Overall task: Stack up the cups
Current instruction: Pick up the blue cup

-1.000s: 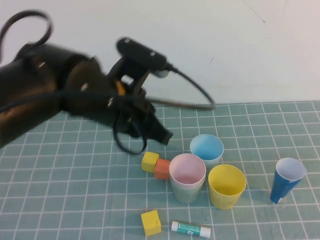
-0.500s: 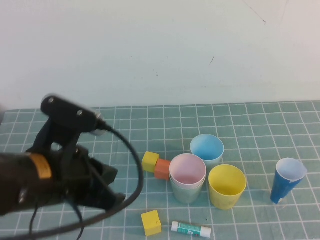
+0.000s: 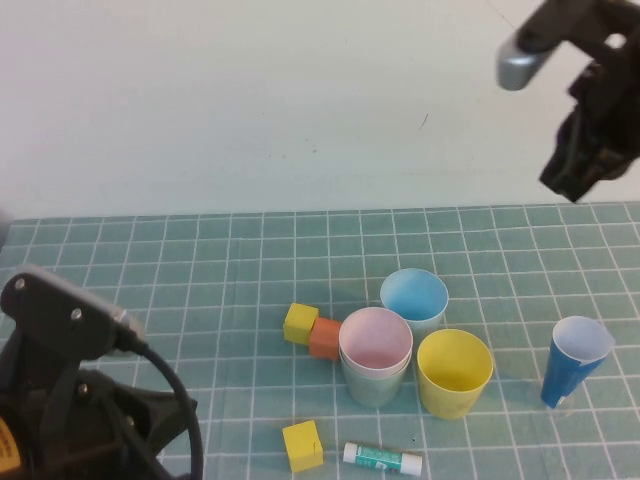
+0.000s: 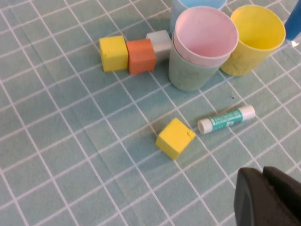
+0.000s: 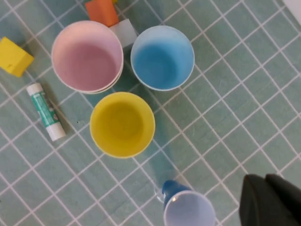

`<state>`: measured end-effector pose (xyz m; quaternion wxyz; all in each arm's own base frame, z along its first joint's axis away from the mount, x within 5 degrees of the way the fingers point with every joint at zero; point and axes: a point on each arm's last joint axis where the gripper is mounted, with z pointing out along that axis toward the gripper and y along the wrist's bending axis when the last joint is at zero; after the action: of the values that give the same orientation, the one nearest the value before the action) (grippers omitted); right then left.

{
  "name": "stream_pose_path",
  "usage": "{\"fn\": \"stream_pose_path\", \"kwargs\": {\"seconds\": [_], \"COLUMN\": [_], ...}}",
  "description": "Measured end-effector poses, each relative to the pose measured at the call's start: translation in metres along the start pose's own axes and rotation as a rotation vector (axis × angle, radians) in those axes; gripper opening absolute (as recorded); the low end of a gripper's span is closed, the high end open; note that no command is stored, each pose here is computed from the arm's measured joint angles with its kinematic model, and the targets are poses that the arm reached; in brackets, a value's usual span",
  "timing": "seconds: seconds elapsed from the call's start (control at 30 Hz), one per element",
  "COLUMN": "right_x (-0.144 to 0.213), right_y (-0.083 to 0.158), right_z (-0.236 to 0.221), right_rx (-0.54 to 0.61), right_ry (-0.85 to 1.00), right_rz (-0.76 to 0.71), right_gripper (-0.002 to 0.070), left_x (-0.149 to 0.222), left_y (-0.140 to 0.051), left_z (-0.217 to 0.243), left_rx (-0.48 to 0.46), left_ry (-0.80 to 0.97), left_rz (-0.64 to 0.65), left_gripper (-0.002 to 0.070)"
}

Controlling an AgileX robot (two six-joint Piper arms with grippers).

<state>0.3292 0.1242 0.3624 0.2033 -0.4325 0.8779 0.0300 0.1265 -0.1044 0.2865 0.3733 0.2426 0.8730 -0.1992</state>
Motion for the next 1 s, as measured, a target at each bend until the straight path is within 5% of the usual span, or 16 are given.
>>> {"fn": "stream_pose_path", "kwargs": {"seconds": [0.3, 0.5, 0.6, 0.73, 0.8, 1.0], "right_x": [-0.037, -0.044, -0.042, -0.037, -0.036, -0.033], "right_y": [-0.029, -0.020, -0.016, -0.016, -0.017, -0.016], "right_z": [0.078, 0.138, 0.162, 0.191, 0.203, 0.235], "right_rx": [-0.039, -0.100, -0.135, -0.153, -0.148, -0.185], "right_ry": [0.089, 0.179, 0.218, 0.265, 0.267, 0.252], "right_rz": [0.003, -0.023, -0.019, 0.038, 0.065, 0.113], "right_gripper": [-0.0002, 0.0017, 0.0109, 0.0360, 0.0431, 0.0480], "left_x": [0.007, 0.008, 0.008, 0.009, 0.011, 0.013], "left_y": [0.001, 0.001, 0.001, 0.000, 0.000, 0.000], "left_z": [0.001, 0.001, 0.001, 0.001, 0.001, 0.001], "left_rx": [0.004, 0.004, 0.004, 0.004, 0.005, 0.005], "left_ry": [0.019, 0.019, 0.023, 0.037, 0.054, 0.082], "left_rz": [-0.011, -0.011, -0.011, -0.011, -0.010, -0.010], "left_gripper": [0.0001, 0.0001, 0.0002, 0.0001, 0.0001, 0.0001]}}
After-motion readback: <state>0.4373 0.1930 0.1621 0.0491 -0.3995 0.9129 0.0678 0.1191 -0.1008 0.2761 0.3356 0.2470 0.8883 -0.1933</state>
